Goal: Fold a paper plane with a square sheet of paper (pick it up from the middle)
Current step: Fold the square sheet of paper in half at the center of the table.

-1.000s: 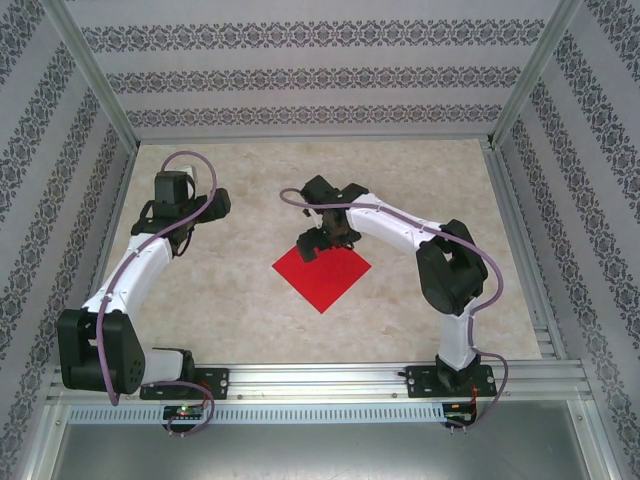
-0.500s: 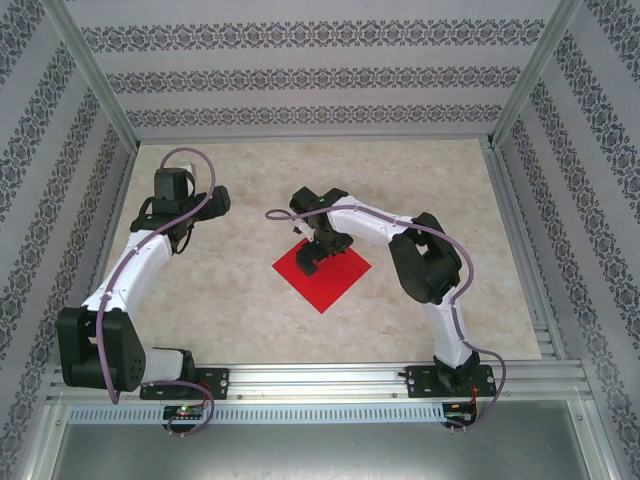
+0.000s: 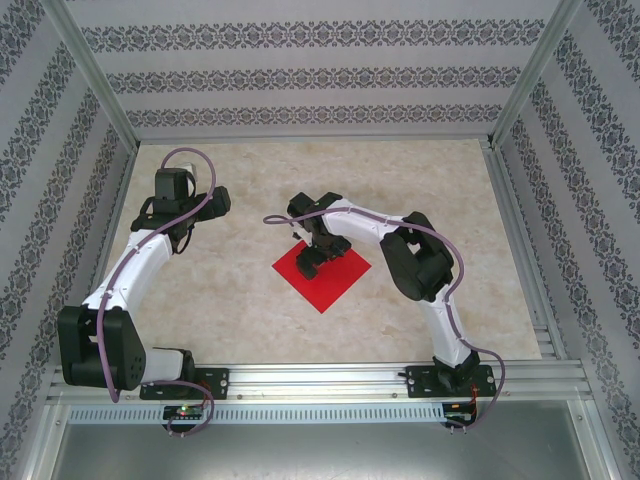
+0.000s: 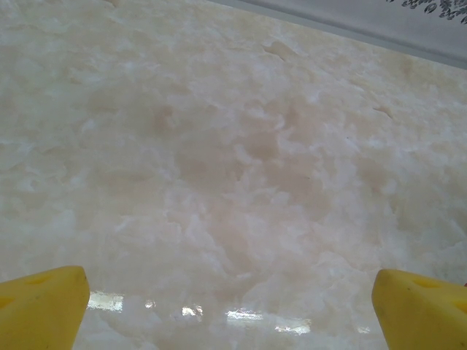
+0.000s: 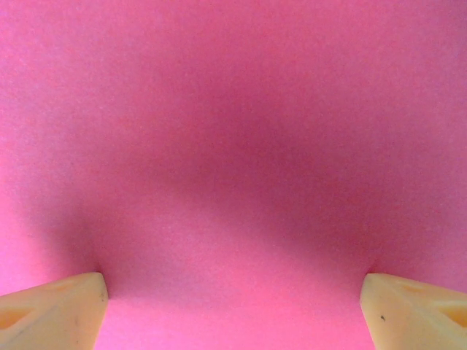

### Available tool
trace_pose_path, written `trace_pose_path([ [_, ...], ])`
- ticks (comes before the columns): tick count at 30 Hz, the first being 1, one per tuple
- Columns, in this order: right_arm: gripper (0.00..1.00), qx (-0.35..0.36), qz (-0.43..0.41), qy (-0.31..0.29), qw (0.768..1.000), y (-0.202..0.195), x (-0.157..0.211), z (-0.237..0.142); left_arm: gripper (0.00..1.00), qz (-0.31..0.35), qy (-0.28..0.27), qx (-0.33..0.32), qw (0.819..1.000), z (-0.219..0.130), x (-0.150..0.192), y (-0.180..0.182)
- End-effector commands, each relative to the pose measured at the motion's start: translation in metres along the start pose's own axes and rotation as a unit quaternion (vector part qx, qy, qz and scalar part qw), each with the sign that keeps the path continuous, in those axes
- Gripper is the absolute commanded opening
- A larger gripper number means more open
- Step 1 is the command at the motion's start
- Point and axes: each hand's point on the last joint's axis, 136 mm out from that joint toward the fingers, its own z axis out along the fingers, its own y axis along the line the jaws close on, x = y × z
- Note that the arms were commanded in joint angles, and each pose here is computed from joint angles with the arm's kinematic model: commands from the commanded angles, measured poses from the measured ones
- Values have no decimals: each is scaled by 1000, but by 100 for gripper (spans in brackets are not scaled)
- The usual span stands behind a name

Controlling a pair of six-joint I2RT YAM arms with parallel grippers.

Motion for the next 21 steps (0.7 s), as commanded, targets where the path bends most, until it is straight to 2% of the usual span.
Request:
trace_pose_path([
  [1, 89, -4, -2, 30, 1000, 4, 11, 26, 100, -1, -3, 0, 1000, -1, -4, -3],
  [12, 80, 13, 10, 43, 999, -4, 23, 38, 100, -3, 0, -3, 1000, -2, -2, -2],
  [21, 68, 8, 25, 5, 1000, -2, 9, 13, 100, -5, 0, -4, 1000, -2, -1, -1],
])
